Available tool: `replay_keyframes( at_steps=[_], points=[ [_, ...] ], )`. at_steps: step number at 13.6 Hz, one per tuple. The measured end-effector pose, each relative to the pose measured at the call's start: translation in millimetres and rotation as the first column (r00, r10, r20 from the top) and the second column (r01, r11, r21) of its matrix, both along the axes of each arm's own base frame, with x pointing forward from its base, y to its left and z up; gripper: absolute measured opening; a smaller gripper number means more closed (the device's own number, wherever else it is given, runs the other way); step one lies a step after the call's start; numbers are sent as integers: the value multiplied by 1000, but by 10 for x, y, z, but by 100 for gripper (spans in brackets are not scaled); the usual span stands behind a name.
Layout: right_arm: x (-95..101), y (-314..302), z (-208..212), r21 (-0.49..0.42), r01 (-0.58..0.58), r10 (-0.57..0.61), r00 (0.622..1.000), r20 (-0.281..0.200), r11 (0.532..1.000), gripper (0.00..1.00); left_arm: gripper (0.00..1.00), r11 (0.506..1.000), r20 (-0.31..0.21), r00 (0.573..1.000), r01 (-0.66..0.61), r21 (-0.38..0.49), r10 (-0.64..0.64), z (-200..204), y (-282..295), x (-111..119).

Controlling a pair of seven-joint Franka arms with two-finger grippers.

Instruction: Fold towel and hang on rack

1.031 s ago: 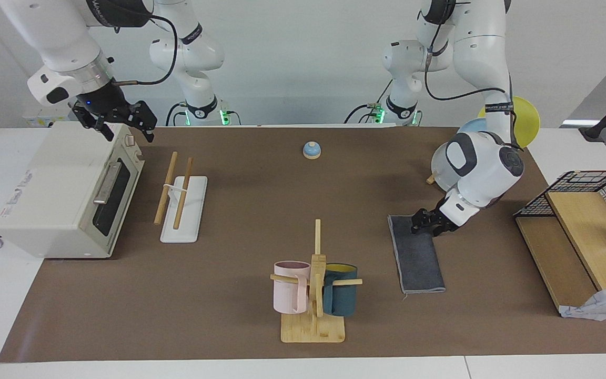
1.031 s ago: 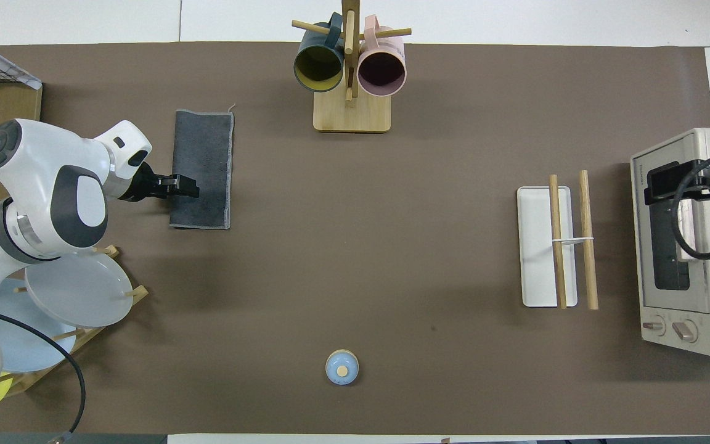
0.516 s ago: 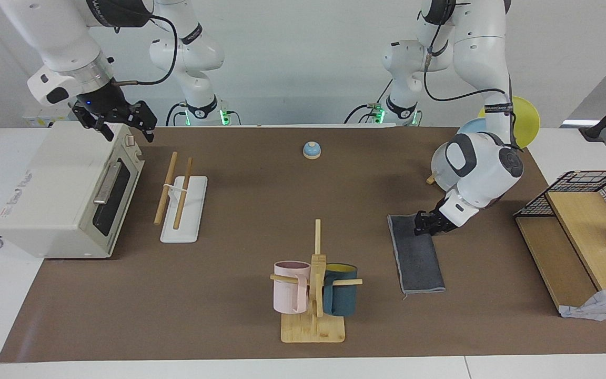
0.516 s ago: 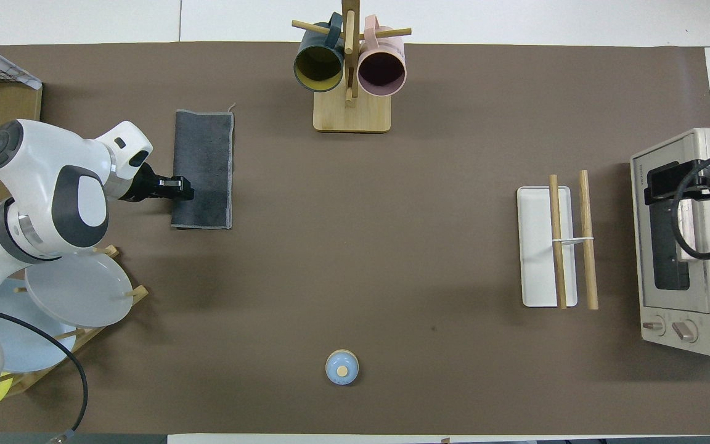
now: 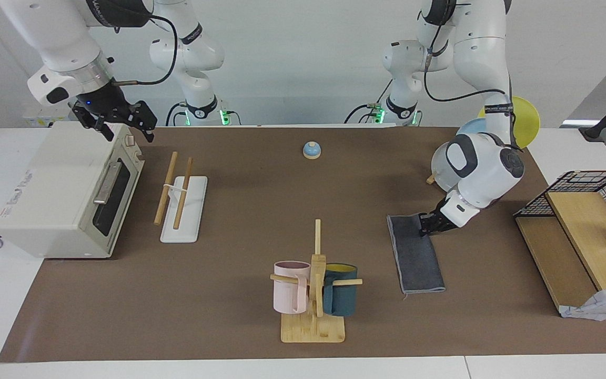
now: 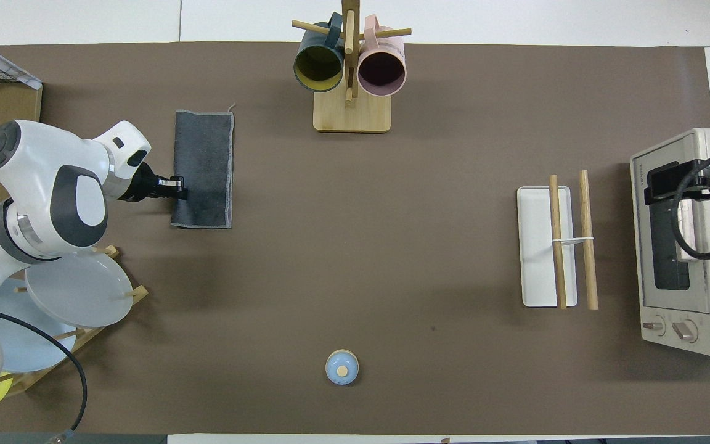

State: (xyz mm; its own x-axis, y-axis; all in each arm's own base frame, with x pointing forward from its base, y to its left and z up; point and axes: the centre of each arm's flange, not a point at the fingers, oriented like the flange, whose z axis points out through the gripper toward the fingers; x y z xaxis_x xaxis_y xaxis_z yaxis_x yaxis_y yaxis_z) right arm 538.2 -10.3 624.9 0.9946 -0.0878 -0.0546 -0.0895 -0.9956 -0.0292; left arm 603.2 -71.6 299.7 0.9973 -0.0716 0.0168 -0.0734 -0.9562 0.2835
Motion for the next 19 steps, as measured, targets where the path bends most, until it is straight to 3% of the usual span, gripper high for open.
replay_keyframes(
  at_steps=[3,5,7,9,12,17,19],
  points=[
    [0,0,0,0,0,0,1000,0,1000,100,2,998,-15,998,-66,-23,65,117,11,65],
    [0,0,0,0,0,0,1000,0,1000,100,2,984,-68,983,-173,-36,170,419,-14,178],
    [0,0,0,0,0,0,1000,0,1000,100,2,952,-113,946,-306,-19,302,840,-134,272],
    [0,0,0,0,0,0,1000,0,1000,100,2,894,-142,884,-449,6,445,1253,-404,292],
    [-1,-57,0,0,11,-11,1000,0,1000,100,2,759,-201,737,-648,56,645,1757,-865,222],
    [-6,-38,-13,7,-2,2,1000,-5,1000,100,2,439,-276,396,-891,114,876,2560,-1516,-133],
    [33,123,7,79,23,-25,999,23,997,100,2,303,-304,253,-944,128,918,2839,-1706,-328]
  ],
)
